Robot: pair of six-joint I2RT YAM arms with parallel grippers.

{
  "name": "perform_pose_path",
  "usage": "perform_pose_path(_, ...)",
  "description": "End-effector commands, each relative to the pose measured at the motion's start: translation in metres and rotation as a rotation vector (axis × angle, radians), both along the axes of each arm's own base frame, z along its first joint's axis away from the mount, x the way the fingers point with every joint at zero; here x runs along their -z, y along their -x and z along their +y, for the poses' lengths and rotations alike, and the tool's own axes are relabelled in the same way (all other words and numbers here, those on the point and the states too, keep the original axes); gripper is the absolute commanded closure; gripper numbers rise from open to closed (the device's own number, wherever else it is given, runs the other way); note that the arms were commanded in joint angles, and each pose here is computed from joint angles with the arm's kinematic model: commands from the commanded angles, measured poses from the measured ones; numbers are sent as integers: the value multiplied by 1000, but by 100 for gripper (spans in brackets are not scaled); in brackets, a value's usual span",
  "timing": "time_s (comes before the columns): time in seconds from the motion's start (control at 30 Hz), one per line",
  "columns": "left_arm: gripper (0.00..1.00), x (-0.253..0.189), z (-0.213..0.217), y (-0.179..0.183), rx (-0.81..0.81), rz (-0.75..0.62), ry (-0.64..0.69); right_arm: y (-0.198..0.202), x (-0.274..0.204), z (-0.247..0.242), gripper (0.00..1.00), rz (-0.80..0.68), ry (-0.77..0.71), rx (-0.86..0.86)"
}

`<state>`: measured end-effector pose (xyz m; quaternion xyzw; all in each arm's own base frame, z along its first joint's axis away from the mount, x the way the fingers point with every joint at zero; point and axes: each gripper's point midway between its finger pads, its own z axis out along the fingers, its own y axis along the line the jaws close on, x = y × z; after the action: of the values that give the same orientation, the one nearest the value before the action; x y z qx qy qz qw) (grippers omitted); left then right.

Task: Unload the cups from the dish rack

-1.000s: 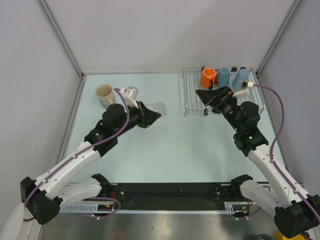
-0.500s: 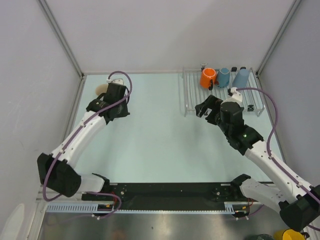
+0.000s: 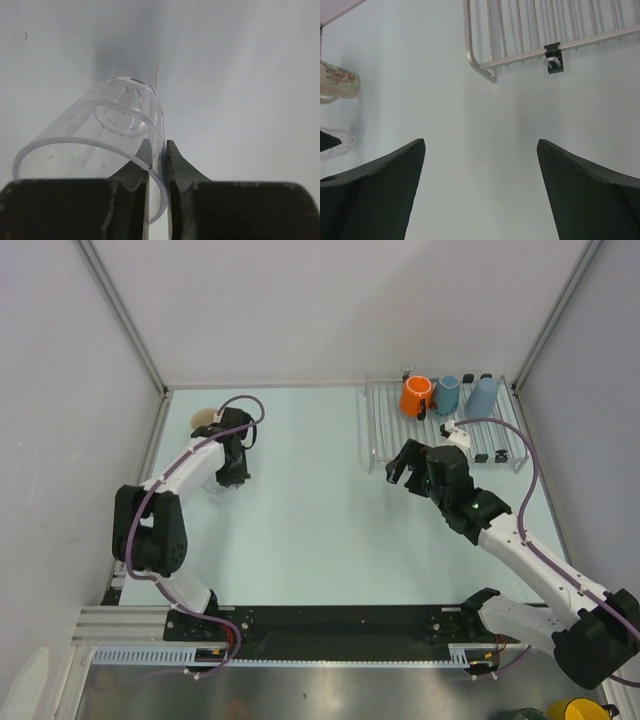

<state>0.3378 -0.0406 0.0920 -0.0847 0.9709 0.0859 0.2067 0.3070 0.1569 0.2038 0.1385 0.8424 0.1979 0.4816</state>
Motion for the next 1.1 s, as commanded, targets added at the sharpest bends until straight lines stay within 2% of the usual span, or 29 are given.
perform_pose_path(0.0,100,-2,10,-17,-19,-21,9,-1,-11,6,0,-40,3,-35)
perform_pose_path(0.17,99,-16,9,-21,-27,-76,41,3,-4,3,0,-30,11,-35)
perform_pose_path(0.3,100,-70,12,-25,-29,-232,50,0,0,6,0,-17,14,-43)
perform_pose_path(0.47,100,-122,14,-45,-57,-346,46,-1,-1,20,0,-16,24,-85)
perform_pose_path(0.67,100,-163,20,-77,-86,-424,2,5,1,27,0,0,72,-119)
perform_pose_path(0.87,100,-179,34,-109,-127,-415,-93,10,-1,24,0,9,88,-128)
perform_pose_path(0.9,100,-169,34,-116,-124,-393,-100,11,-3,24,0,5,88,-130)
perform_pose_path(1.07,100,-158,38,-134,-136,-369,-62,16,-9,17,0,-18,71,-109)
